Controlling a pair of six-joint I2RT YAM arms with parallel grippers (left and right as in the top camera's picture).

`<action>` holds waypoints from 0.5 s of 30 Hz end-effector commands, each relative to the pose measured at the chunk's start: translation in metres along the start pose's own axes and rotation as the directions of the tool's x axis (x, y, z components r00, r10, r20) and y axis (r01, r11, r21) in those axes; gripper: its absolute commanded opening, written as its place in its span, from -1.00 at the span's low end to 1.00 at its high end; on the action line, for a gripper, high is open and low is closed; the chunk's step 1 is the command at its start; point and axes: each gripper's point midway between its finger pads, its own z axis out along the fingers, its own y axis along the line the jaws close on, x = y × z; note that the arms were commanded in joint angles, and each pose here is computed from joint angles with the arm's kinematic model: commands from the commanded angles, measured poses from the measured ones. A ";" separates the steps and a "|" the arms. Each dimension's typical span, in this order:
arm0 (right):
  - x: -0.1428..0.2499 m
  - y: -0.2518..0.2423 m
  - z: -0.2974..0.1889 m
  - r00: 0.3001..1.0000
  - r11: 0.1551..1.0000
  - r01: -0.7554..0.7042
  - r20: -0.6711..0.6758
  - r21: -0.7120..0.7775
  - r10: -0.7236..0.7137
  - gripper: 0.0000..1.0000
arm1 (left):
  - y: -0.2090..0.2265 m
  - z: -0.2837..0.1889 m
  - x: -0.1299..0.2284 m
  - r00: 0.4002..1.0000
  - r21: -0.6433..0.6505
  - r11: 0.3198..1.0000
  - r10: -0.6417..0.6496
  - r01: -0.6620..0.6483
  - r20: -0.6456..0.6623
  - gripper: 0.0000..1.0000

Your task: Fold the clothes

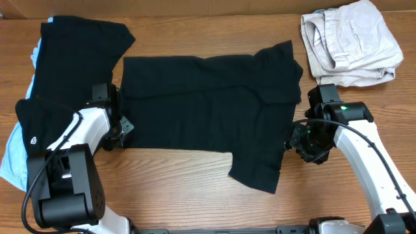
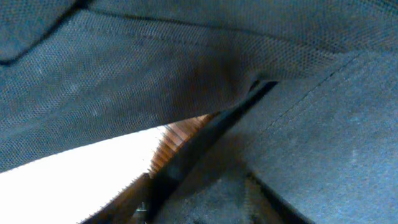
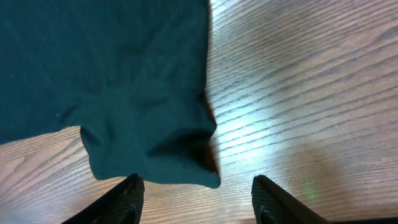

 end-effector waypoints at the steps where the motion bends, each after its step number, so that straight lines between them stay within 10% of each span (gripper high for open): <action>1: 0.003 0.000 0.000 1.000 1.000 -0.016 -0.010 0.001 0.016 0.18 | 0.009 0.004 0.016 0.999 -0.021 1.000 0.009 -0.010 -0.042 -0.59; 4: 0.009 -0.003 0.007 0.998 0.998 -0.062 -0.032 0.010 0.062 0.18 | 0.010 0.004 0.017 0.998 -0.024 0.999 0.033 -0.034 -0.047 -0.91; 15: 0.050 0.008 0.076 0.994 0.999 0.029 -0.106 -0.042 -0.034 0.04 | 0.009 0.004 0.016 0.999 -0.021 0.999 0.032 -0.033 -0.043 -0.92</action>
